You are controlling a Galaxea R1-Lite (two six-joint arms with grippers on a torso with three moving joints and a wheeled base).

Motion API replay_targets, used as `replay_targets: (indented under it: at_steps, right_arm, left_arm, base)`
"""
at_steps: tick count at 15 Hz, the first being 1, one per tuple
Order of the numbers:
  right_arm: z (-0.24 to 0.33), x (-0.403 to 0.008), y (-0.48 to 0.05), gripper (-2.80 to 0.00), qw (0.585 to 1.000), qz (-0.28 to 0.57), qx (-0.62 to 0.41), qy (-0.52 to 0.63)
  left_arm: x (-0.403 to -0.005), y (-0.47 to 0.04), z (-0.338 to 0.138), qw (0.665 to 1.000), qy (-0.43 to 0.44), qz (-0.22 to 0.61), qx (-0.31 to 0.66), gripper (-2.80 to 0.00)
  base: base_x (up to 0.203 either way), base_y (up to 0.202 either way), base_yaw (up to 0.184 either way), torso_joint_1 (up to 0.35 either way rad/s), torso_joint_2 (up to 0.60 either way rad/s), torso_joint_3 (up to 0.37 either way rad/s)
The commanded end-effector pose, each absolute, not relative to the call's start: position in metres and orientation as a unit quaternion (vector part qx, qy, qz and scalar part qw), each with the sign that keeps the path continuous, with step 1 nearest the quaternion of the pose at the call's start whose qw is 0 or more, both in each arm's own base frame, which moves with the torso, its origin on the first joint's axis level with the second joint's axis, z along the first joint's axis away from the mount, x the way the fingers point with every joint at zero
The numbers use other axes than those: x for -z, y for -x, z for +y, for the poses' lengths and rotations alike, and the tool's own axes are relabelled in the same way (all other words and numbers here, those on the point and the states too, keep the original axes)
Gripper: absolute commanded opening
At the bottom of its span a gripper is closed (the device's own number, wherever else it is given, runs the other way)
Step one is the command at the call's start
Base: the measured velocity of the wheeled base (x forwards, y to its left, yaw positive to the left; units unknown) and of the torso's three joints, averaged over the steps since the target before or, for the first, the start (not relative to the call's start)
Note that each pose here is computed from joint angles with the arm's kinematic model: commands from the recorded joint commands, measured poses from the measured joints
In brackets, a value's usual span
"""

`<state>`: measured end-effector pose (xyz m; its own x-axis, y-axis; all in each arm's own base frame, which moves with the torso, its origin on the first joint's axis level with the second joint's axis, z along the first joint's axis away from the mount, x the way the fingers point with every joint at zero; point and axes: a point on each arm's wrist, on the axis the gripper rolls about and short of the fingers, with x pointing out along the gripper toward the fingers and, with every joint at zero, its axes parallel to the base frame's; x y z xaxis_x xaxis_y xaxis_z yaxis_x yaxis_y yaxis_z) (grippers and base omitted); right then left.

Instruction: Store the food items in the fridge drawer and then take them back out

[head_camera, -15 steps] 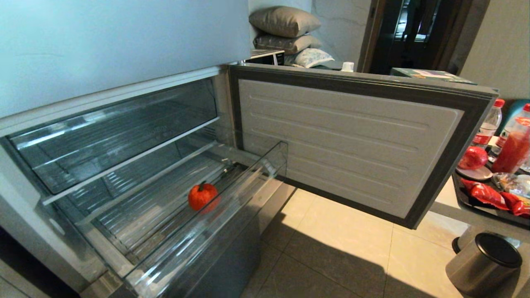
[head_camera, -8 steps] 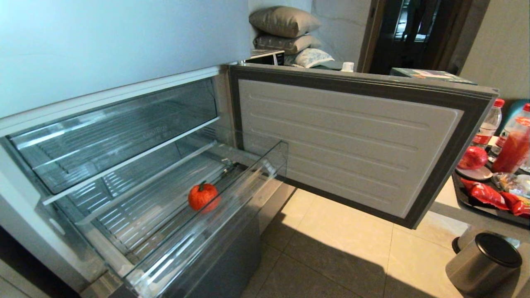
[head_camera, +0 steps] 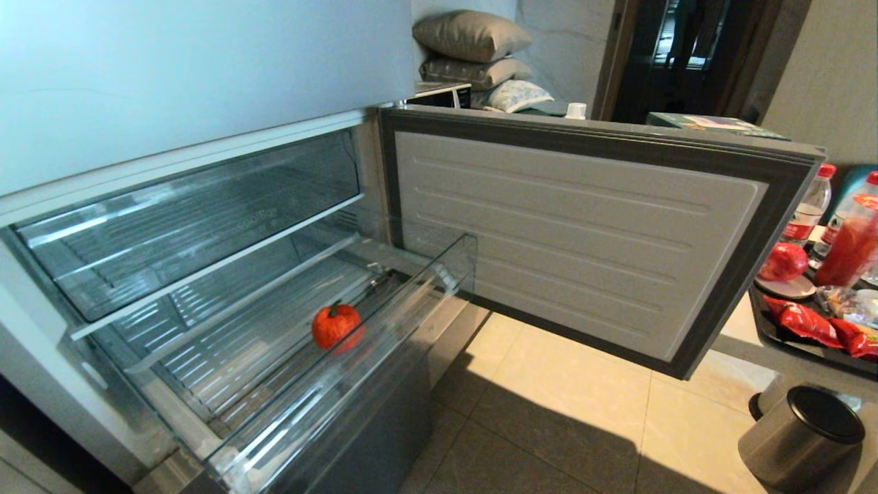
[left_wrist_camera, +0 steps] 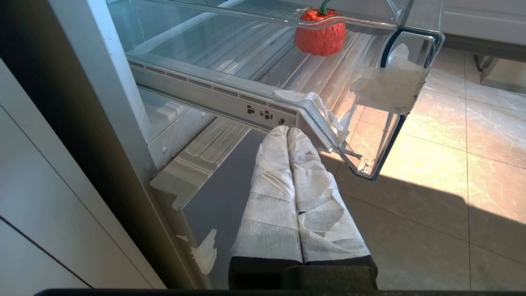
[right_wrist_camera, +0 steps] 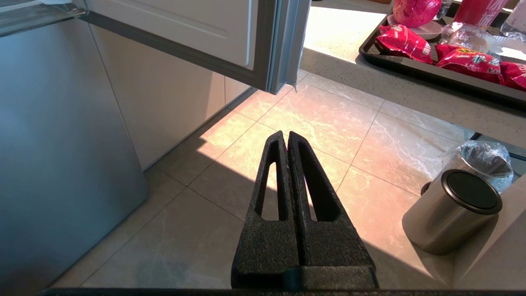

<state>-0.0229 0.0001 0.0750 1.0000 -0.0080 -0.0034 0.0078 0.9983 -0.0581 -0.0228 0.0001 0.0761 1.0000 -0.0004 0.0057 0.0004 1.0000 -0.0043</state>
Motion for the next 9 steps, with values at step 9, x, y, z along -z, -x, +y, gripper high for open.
replay_targets:
  at_steps: [9]
  right_arm:
    - [0.0001,-0.0752,0.0228,-2.8,1.0,0.002,0.004,0.015]
  left_arm:
    - [-0.0757,0.0226,0.0001,1.0,0.002,-0.002,0.0,-2.8]
  base:
    - [0.0,0.0,0.0,0.0,0.0,0.0]
